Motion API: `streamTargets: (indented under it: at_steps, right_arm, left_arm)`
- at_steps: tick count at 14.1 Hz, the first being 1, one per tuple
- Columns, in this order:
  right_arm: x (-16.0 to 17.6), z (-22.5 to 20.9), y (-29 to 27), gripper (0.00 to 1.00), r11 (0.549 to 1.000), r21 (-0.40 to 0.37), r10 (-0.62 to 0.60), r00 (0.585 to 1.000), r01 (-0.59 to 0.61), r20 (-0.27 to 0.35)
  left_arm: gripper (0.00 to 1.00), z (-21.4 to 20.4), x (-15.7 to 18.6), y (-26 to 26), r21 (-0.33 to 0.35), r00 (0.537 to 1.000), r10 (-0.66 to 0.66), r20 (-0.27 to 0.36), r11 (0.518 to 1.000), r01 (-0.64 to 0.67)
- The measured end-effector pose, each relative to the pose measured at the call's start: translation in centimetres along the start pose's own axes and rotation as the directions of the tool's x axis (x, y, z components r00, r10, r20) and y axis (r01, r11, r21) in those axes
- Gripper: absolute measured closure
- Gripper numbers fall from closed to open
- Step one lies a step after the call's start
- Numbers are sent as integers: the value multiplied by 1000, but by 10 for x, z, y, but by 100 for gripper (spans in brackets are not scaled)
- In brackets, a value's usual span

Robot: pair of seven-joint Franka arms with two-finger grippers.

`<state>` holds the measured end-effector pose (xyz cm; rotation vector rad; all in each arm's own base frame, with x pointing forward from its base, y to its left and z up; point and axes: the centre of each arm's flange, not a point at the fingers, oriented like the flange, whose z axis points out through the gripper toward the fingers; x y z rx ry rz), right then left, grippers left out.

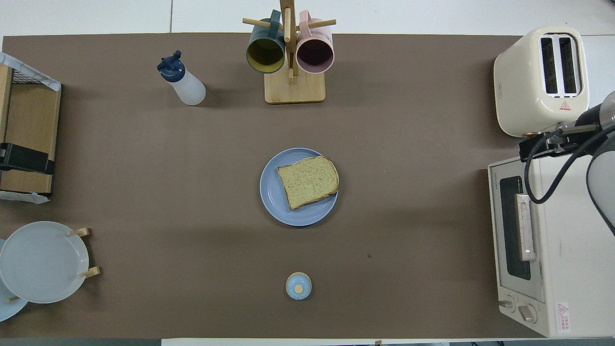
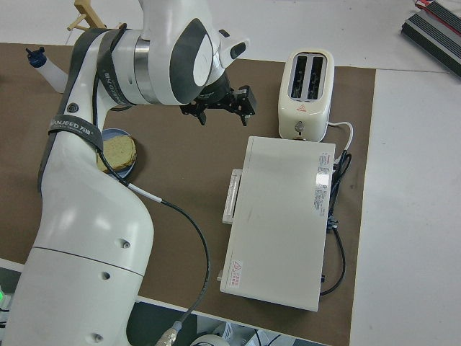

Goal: Put bread on plate and add seasoning

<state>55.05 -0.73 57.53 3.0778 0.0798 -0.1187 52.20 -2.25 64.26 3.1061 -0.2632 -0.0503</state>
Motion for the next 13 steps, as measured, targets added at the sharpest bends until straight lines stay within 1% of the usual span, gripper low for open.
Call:
streamTargets:
  at_steps: [5,9,13]
  right_arm:
    - [0,0,0,0,1000,0,0,1000,0,0]
    - [0,0,0,0,1000,0,0,1000,0,0]
    - [0,0,0,0,1000,0,0,1000,0,0]
  left_arm:
    - [0,9,2,-5,-6,1000,-10,1,1000,10]
    - [0,8,1,-10,0,1000,11,1,1000,-11]
    - [0,8,1,-15,37,1000,19,8,999,-19]
